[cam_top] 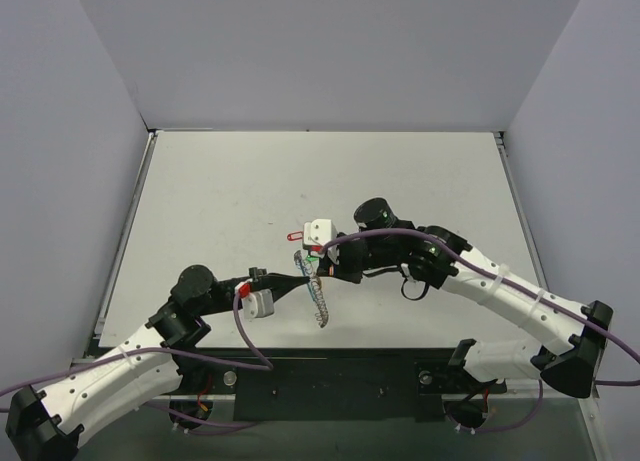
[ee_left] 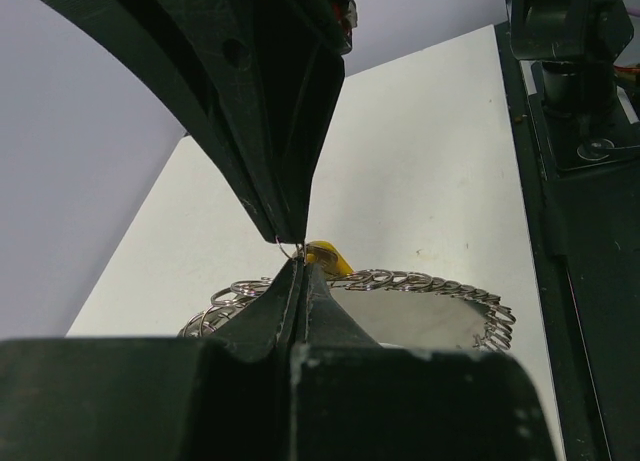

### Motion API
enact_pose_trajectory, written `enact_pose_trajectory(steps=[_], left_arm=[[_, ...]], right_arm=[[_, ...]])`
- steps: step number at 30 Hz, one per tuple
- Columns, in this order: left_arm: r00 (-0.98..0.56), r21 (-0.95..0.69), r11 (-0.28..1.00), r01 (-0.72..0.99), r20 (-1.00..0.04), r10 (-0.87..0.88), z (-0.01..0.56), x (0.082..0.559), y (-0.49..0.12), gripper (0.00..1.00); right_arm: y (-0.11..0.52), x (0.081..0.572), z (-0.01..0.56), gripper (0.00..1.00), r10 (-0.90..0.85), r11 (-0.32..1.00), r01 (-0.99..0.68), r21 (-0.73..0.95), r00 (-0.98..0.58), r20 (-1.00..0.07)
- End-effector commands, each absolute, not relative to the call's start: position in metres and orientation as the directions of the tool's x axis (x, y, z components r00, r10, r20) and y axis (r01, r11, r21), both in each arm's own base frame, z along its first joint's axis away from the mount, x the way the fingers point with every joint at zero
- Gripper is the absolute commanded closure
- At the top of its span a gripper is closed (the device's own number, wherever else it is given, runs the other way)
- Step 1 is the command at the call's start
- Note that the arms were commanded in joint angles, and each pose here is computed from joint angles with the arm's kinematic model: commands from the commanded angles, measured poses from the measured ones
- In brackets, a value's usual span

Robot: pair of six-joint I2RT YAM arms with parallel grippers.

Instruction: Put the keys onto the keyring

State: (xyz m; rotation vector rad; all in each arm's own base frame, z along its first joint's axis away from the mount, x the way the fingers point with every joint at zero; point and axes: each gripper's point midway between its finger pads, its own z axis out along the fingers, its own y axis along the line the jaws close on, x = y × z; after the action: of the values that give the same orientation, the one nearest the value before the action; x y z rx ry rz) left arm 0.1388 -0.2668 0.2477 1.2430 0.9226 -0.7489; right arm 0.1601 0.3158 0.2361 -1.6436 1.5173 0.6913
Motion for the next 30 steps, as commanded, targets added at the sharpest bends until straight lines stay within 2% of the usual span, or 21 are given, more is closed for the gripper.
enact_pose_trajectory(steps=[1, 16, 28, 30], left_arm=[[0.505, 0.476, 0.225, 0.850, -0.857, -0.097, 0.285, 0.134, -0.265, 1.00], [0.453, 0.340, 0.358, 0.869, -0.838, -0.305, 0.330, 0.137, -0.248, 1.00], [0.372, 0.180, 0.432, 0.884, -0.831, -0.414, 0.338, 0.143, -0.232, 1.00], [0.361, 0.168, 0.436, 0.884, -0.837, -0.411, 0.335, 0.145, -0.232, 1.00]], right_arm=[[0.329, 0.168, 0.258, 1.00, -0.479, 0.081, -0.994, -0.070, 0.023, -0.878], [0.352, 0.167, 0.281, 1.00, -0.339, 0.097, -0.970, 0.225, -0.245, -0.908], [0.351, 0.164, 0.302, 1.00, -0.288, 0.087, -0.968, 0.236, -0.251, -0.924], [0.350, 0.167, 0.308, 0.96, -0.274, 0.098, -0.969, 0.225, -0.244, -0.930]])
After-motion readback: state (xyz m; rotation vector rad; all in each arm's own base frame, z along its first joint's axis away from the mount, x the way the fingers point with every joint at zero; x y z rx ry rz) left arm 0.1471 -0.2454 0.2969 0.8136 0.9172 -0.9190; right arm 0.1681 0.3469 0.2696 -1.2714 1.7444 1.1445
